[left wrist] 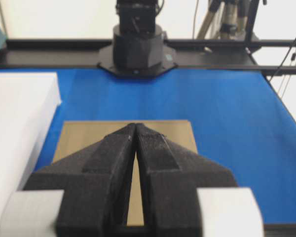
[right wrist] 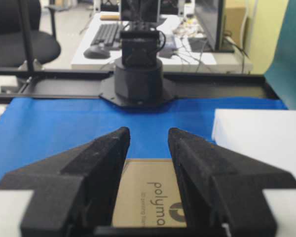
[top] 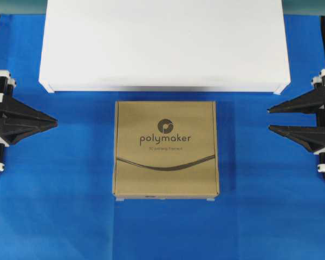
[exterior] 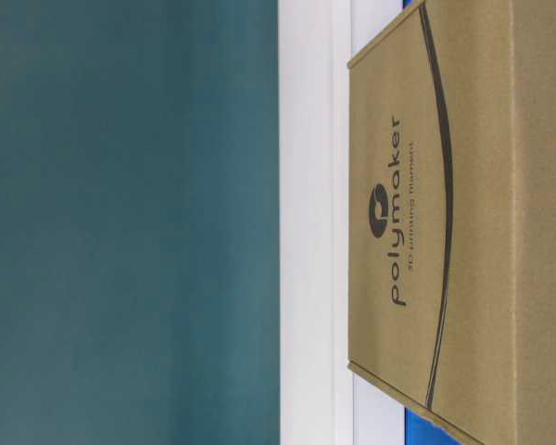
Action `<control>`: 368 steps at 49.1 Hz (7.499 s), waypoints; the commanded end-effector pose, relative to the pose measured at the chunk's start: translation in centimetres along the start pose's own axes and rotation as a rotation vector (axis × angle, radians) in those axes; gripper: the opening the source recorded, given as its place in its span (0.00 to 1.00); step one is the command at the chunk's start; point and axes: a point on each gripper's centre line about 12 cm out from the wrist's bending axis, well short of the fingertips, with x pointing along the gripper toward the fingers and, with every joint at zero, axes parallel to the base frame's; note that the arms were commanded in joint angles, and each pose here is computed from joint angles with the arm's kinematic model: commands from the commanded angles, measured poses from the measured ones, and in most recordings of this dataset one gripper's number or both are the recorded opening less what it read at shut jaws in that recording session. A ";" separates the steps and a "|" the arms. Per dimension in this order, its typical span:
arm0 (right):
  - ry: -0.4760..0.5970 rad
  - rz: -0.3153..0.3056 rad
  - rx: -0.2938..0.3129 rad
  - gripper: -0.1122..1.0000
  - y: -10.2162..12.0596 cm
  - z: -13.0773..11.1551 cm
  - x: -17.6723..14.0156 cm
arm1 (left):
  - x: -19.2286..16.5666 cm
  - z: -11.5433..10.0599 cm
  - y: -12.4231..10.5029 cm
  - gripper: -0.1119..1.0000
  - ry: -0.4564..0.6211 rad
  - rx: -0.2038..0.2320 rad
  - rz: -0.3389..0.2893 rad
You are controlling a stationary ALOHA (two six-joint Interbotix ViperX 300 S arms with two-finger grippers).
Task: Place the cardboard box on the stand after clamping it between your arms.
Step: 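Raise both grippers and rotate them to face the box sides, then move both grippers inward to the left and right sides of the tan box, then press both grippers inward to clamp the box between them, then lift the clamped box and carry it back over the white stand, then lower the box onto the white stand while holding it clamped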
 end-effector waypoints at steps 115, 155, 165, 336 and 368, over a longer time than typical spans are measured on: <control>1.226 -0.071 0.082 0.99 -1.4 -17.4 6.0 | 9.6 -15.2 0.9 0.89 1.014 0.042 0.009; 1.181 -0.051 0.062 0.99 -1.3 -19.3 12.2 | 14.2 -16.6 0.9 0.89 0.988 0.043 0.006; 1.180 -0.054 0.063 0.99 -1.5 -19.3 12.3 | 14.4 -16.4 1.0 0.89 0.981 0.039 0.009; 1.064 -0.119 -0.053 0.99 -22.4 -4.1 17.3 | 20.1 0.0 21.2 0.88 0.977 0.177 0.318; 1.079 -0.096 -0.028 0.99 -23.4 -4.9 17.6 | 19.7 -0.7 22.5 0.87 1.015 0.154 0.335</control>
